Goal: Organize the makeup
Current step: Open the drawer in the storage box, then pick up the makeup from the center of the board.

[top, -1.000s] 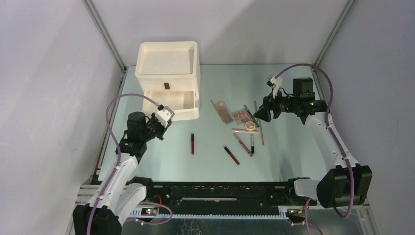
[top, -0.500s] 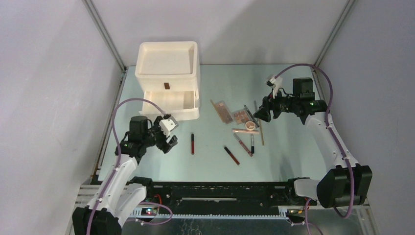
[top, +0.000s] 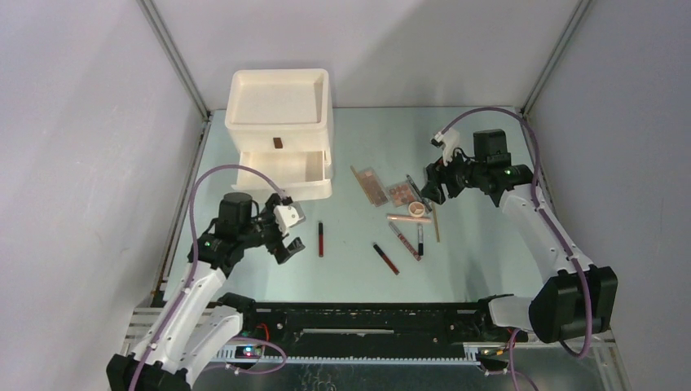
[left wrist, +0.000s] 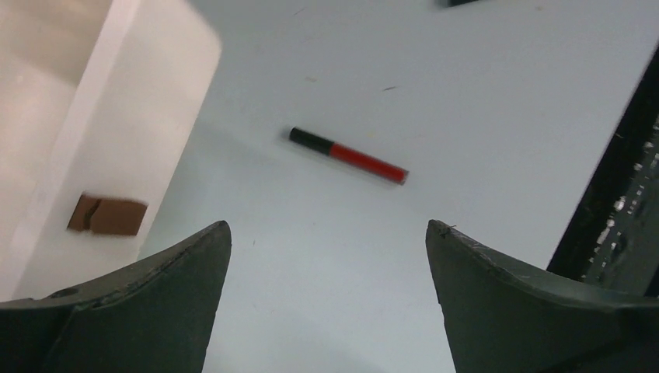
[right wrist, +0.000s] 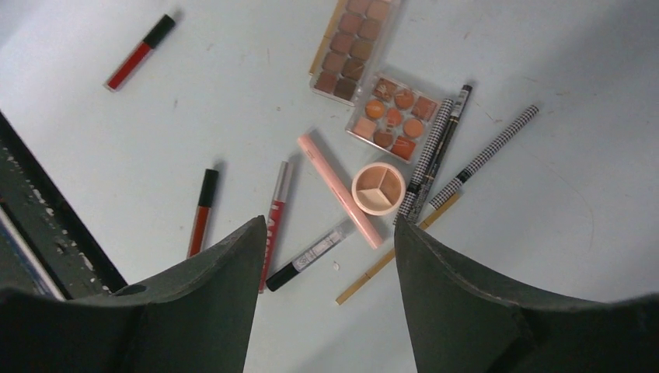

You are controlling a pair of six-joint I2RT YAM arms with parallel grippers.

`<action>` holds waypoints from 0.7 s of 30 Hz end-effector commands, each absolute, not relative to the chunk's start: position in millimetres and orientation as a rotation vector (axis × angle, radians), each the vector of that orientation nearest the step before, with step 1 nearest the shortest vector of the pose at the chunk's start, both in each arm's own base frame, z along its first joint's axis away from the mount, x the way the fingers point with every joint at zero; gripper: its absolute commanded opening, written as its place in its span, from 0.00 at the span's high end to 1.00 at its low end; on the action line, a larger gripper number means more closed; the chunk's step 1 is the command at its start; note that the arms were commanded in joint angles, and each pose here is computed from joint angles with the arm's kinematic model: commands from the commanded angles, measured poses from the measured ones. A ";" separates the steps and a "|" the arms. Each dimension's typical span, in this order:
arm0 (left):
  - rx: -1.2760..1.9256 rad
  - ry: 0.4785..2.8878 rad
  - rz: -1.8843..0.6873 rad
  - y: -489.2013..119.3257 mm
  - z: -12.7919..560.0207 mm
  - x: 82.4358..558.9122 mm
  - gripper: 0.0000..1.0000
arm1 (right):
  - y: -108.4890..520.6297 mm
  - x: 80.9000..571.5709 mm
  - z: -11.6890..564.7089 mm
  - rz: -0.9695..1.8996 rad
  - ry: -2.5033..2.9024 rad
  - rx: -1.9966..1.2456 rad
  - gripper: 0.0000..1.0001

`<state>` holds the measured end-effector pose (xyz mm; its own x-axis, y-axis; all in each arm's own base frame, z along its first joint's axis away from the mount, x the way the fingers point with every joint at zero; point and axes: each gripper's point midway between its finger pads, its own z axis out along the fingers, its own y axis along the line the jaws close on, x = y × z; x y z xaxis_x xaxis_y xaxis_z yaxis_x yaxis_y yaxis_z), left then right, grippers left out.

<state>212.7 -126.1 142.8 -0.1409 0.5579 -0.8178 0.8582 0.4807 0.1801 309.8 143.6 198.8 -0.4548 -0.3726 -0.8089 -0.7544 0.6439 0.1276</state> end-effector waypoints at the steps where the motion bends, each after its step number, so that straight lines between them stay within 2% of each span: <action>1: 1.349 1.668 -0.404 -144.2 156.4 201.2 0.00 | 141.1 322.5 191.8 0.482 2.083 -0.903 0.28; 5: 1.436 1.616 -0.397 -154.9 151.9 197.5 0.00 | 149.6 323.8 179.5 0.389 2.112 -0.976 0.26; 13: 1.418 1.543 -0.414 -167.8 158.9 206.1 0.00 | 167.3 326.5 130.3 0.240 2.248 -1.076 0.15; 21: 1.343 1.497 -0.415 -172.6 166.4 211.6 0.00 | 170.6 330.6 105.4 0.197 2.324 -1.097 0.14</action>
<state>207.9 -166.5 157.3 0.1261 0.5612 -0.8180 0.8925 0.2958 0.3406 312.9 169.4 94.6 -0.5167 -0.6753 -0.5263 -0.7734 0.6318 -0.0514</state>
